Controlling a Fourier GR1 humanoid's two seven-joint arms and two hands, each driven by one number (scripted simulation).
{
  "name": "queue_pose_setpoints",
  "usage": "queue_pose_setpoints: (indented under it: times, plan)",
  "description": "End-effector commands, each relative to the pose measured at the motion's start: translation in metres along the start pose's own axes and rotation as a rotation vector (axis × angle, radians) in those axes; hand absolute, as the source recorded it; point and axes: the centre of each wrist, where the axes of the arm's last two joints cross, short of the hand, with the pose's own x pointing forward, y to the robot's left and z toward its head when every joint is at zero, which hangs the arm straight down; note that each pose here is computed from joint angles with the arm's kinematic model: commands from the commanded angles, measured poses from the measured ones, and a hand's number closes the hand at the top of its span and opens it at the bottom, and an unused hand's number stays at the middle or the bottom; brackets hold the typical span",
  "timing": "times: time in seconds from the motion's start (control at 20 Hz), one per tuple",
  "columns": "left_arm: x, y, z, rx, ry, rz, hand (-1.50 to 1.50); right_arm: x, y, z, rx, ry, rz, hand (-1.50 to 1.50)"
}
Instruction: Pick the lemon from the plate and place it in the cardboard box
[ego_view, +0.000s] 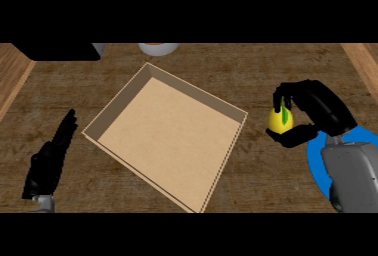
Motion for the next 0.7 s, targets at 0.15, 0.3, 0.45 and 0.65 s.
queue_pose_setpoints:
  times: [0.15, 0.3, 0.45, 0.65]
  plan:
    - [-0.002, -0.008, -0.01, -0.002, -0.001, 0.008, 0.0, 0.065, -0.039, -0.014, -0.042, -0.208, -0.19, 1.5]
    - [0.005, -0.006, -0.007, 0.007, -0.021, 0.018, 0.0, 0.088, -0.037, -0.018, -0.047, -0.214, -0.223, 1.5]
    - [-0.005, -0.014, -0.002, -0.004, -0.002, 0.013, 0.0, 0.109, -0.031, -0.031, -0.042, -0.219, -0.231, 1.5]
    - [0.001, 0.002, 0.003, -0.01, 0.004, -0.017, 0.0, 0.158, -0.031, -0.059, -0.007, -0.183, -0.19, 1.5]
